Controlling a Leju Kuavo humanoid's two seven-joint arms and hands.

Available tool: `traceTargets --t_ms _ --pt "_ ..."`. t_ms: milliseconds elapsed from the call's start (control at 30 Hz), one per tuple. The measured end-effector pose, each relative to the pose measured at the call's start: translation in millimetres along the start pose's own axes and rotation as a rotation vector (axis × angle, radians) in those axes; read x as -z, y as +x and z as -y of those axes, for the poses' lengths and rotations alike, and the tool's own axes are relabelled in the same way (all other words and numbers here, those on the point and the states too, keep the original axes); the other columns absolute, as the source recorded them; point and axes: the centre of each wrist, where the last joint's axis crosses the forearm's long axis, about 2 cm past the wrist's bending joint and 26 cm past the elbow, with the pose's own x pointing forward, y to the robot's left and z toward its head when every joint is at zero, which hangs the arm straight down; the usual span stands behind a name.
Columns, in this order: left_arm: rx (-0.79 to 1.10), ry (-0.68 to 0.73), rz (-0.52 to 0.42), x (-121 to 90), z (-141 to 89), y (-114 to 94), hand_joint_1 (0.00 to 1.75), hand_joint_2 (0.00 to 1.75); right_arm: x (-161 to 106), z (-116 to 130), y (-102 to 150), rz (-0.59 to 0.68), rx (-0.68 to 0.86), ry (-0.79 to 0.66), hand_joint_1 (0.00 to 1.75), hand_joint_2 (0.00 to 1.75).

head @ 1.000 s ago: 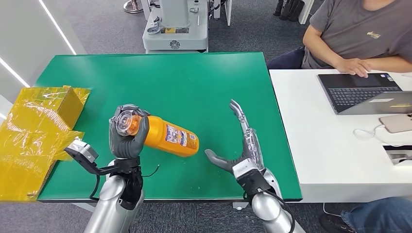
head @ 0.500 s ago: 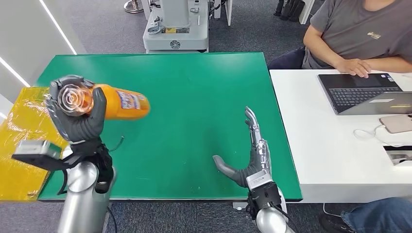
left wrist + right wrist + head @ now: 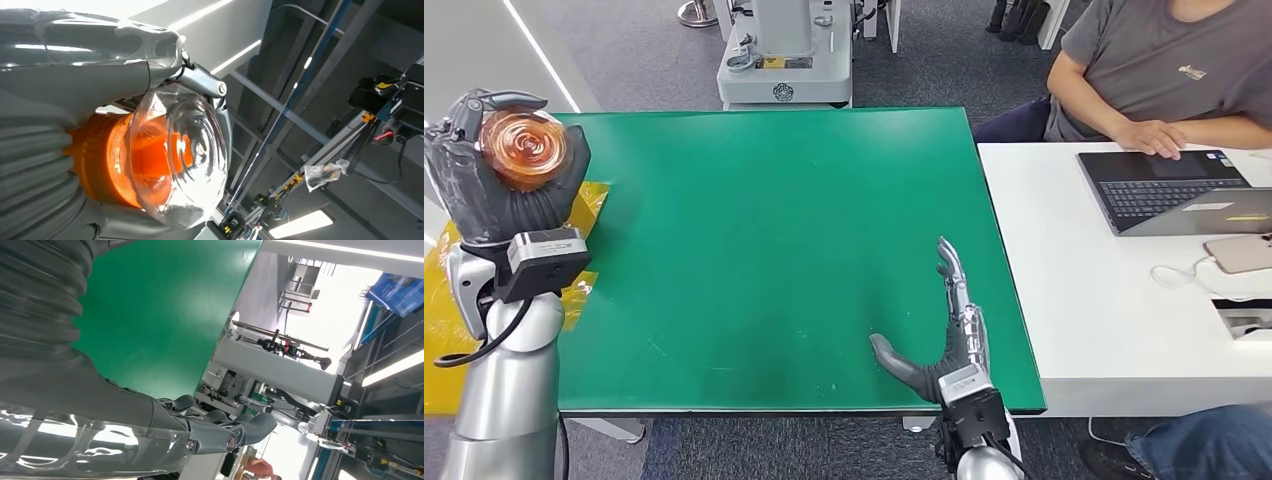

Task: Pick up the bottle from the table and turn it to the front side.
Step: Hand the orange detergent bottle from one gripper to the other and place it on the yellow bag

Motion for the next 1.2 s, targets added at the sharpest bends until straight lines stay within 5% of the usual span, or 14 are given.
traceTargets --t_ms 133,267,600,1200 --pt "0.334 -0.197 0.015 -7.8 0.6 -18.8 1.75 1.75 0.3 -1.1 0.2 -0.008 0.021 0.041 0.00 1.75" --pt "0.651 -0.447 0.084 -44.4 13.6 -55.5 1.75 1.75 1.6 -1.9 0.3 -0.010 0.037 0.063 0.00 1.75" --pt "0.699 -0.768 -0.045 -109.8 25.5 -98.1 1.75 1.75 2.6 -0.1 -1.4 -0.015 0.052 0.062 0.00 1.75" --pt "0.679 -1.084 -0.117 -182.2 11.4 -132.3 1.75 1.75 7.3 -0.2 -5.8 -0.022 0.072 0.041 0.00 1.75"
